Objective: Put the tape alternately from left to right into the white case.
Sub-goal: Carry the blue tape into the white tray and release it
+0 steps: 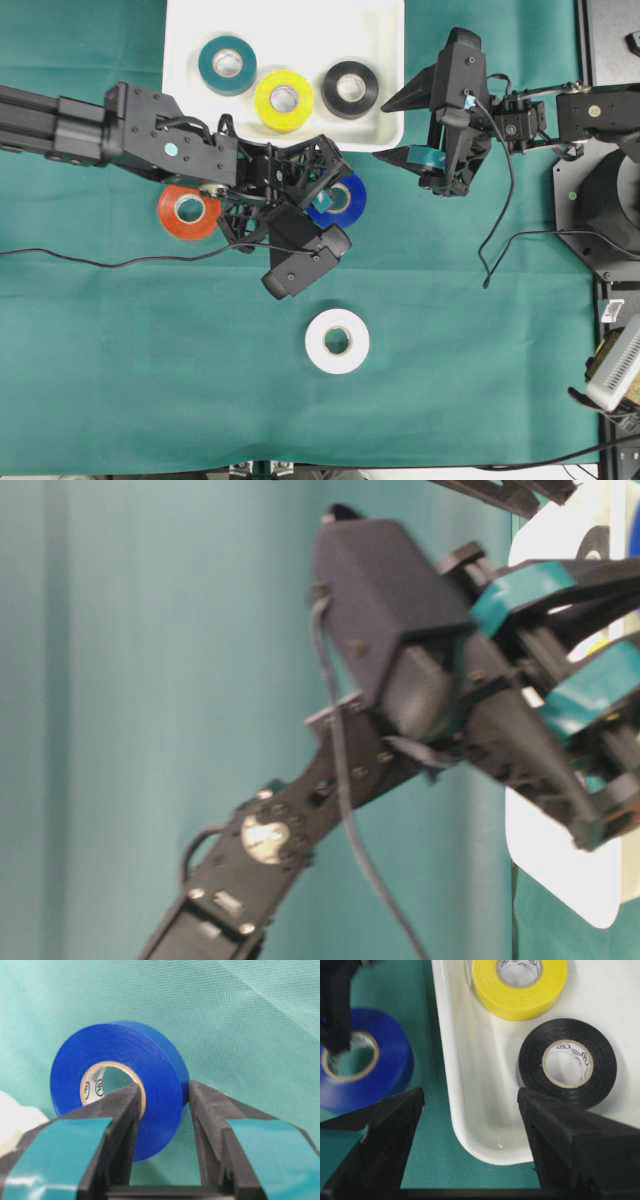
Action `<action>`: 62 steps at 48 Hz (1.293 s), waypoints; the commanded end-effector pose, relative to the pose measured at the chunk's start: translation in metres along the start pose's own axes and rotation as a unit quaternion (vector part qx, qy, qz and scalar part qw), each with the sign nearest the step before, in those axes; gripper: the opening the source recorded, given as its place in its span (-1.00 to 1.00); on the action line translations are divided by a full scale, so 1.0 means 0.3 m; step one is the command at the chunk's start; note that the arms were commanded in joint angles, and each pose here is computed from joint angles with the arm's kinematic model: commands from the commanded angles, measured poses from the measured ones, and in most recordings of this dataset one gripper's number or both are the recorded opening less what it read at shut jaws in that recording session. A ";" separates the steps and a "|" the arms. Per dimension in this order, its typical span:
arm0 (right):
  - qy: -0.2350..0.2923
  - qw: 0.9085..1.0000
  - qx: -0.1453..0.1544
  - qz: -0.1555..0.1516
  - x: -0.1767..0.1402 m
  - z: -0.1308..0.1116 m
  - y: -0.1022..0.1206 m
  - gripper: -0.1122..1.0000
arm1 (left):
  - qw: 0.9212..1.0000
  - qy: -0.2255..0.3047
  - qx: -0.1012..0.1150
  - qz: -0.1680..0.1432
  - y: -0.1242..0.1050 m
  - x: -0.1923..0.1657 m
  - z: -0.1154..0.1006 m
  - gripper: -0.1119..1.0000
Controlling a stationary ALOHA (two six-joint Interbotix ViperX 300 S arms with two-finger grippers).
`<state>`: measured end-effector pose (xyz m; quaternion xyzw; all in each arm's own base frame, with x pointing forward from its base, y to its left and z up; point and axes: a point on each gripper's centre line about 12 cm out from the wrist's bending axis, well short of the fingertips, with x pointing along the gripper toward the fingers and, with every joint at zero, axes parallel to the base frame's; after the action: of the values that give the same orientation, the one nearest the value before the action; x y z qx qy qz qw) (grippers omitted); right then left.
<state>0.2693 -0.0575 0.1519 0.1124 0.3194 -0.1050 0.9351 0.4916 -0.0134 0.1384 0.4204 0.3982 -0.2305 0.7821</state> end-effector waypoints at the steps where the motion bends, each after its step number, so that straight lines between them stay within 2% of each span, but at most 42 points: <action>1: -0.024 1.000 -0.002 0.006 -0.023 0.035 0.009 0.68 | 1.000 -0.009 -0.002 0.013 0.048 -0.093 0.031 -0.83; 6: -0.023 1.000 -0.002 0.006 -0.023 0.033 0.009 0.68 | 1.000 -0.002 -0.003 0.002 0.046 -0.121 0.031 -0.83; 17: -0.023 1.000 -0.002 0.006 -0.023 0.033 0.009 0.68 | 1.000 -0.012 -0.007 0.017 0.067 -0.156 0.046 -0.83; 26: -0.022 1.000 0.000 0.006 -0.023 0.031 0.009 0.68 | 0.998 -0.015 -0.044 0.037 0.117 -0.194 0.014 -0.83; 36: -0.026 1.000 0.000 0.010 -0.023 0.034 0.012 0.68 | 0.994 -0.002 -0.098 0.056 0.181 -0.231 -0.084 -0.83; 43: -0.030 0.999 0.000 0.014 -0.023 0.035 0.015 0.68 | 0.989 0.021 -0.130 0.061 0.212 -0.229 -0.198 -0.83; 55: -0.028 1.000 0.001 0.014 -0.023 0.030 0.014 0.68 | 0.982 0.049 -0.171 0.069 0.243 -0.236 -0.348 -0.83; 62: -0.029 0.999 0.001 0.014 -0.023 0.032 0.015 0.68 | 0.979 0.058 -0.182 0.074 0.256 -0.238 -0.400 -0.83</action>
<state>0.2683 -0.0557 0.1517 0.1144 0.3135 -0.0986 0.9375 0.4518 0.1249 0.1685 0.3047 0.4709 -0.0910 0.8229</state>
